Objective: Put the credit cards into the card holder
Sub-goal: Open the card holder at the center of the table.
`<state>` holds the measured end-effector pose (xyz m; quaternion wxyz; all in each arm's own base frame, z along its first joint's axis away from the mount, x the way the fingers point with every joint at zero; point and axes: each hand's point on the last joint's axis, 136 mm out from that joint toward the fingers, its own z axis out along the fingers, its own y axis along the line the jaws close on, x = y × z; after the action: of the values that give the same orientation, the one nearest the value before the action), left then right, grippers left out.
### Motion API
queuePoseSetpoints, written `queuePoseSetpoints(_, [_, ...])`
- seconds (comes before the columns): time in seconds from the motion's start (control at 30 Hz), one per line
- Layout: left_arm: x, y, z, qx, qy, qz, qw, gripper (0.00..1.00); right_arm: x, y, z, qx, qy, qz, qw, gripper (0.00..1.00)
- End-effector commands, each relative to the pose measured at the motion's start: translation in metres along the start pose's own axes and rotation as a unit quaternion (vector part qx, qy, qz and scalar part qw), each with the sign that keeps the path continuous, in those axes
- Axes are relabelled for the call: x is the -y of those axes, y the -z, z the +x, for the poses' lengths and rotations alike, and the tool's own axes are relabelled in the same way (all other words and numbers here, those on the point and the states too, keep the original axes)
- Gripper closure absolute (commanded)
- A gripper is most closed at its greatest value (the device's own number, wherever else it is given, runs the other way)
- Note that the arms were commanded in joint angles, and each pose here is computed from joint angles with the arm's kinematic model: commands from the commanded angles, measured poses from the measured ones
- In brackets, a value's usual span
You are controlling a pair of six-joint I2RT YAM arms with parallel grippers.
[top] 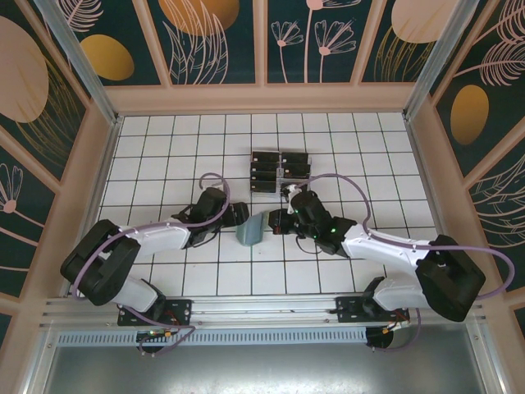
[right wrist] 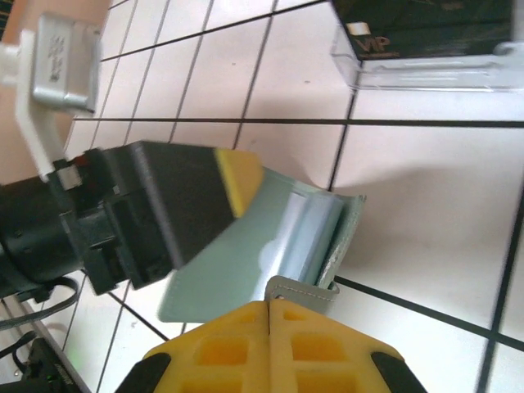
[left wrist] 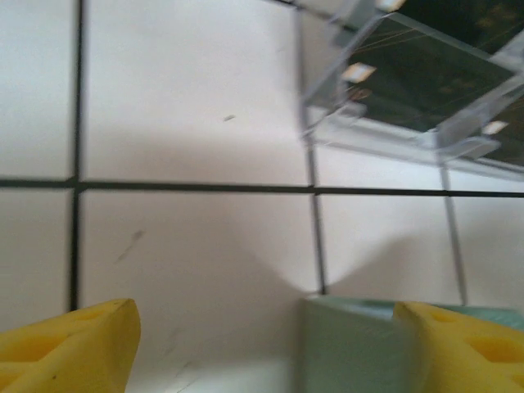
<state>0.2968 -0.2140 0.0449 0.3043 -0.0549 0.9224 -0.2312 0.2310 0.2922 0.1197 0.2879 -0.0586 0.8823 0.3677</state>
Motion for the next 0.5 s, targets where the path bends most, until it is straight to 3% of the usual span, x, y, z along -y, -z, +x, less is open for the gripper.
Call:
queuePoseSetpoints(0.0, [-0.026,0.007,0.008,0.013,0.020,-0.046,0.999,0.20,0.023,0.001,0.003,0.019,-0.025,0.017,0.999,1.00])
queuePoseSetpoints(0.3, [-0.047,0.004,0.023,0.007,0.025,-0.074,0.997,0.21,0.077,-0.004,0.035,0.009,-0.075,0.063,0.995,1.00])
queuePoseSetpoints(0.47, [-0.053,0.005,0.022,0.007,0.017,-0.091,0.996,0.19,0.090,0.001,0.039,0.012,-0.096,0.078,0.992,0.82])
